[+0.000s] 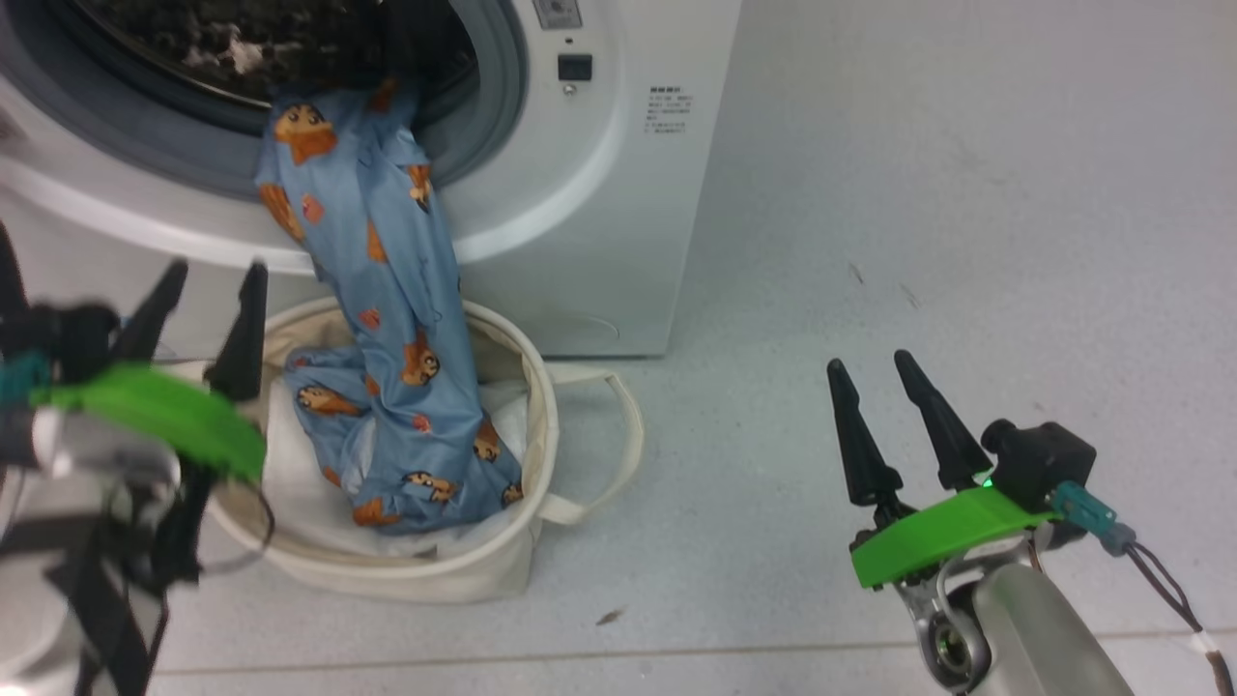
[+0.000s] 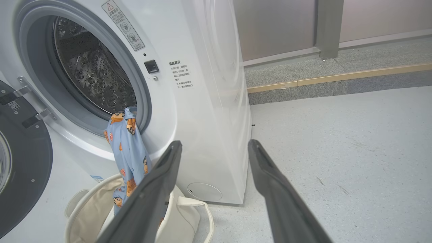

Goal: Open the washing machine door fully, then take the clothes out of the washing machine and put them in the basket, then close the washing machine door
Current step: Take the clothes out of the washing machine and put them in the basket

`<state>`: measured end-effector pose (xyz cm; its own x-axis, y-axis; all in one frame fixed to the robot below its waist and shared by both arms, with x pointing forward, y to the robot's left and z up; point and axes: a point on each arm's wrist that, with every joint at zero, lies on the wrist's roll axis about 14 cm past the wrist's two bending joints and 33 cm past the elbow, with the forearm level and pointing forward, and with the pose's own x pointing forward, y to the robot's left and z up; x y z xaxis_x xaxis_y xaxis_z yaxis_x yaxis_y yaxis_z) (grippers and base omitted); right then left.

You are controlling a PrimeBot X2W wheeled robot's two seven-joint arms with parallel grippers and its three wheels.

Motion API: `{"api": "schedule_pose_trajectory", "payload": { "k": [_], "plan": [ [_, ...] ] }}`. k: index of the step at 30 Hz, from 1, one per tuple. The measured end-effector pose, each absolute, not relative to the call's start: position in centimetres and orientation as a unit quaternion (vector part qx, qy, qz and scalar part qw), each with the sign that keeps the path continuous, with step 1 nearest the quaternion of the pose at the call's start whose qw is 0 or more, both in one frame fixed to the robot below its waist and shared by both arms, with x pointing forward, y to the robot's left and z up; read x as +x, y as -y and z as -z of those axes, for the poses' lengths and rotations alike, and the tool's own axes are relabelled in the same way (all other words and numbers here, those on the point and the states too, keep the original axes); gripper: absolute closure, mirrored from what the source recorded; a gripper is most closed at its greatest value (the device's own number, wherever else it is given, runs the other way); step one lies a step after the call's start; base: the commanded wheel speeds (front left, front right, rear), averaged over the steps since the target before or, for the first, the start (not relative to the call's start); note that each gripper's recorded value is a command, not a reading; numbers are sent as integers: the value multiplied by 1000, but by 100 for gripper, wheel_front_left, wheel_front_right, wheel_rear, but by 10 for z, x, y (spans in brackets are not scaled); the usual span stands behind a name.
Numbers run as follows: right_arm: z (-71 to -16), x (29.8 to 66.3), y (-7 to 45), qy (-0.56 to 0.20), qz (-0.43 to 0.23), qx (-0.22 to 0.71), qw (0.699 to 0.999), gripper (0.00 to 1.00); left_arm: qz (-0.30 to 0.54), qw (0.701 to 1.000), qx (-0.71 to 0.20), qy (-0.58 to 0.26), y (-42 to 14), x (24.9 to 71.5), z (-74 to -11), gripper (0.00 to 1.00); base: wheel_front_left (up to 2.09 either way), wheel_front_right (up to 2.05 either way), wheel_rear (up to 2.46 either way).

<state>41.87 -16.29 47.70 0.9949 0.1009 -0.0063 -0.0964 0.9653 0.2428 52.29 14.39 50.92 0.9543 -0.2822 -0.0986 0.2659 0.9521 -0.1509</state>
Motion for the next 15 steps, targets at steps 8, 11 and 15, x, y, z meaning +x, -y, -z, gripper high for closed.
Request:
{"api": "schedule_pose_trajectory", "payload": {
  "k": [8, 11, 15],
  "plan": [
    [-463, 435, 171, -23, -41, 115, 992, 0, 168, 970, -53, -165, -106, 588, -491, 0, 0, 0, 0],
    [-460, 440, 174, -26, -37, 111, 993, 0, 169, 963, -52, -205, -99, 602, -476, 0, 0, 0, 0],
    [-453, 445, 180, -32, -30, 105, 994, 0, 172, 958, -50, -224, -90, 625, -470, 0, 0, 0, 0]
  ]
}}
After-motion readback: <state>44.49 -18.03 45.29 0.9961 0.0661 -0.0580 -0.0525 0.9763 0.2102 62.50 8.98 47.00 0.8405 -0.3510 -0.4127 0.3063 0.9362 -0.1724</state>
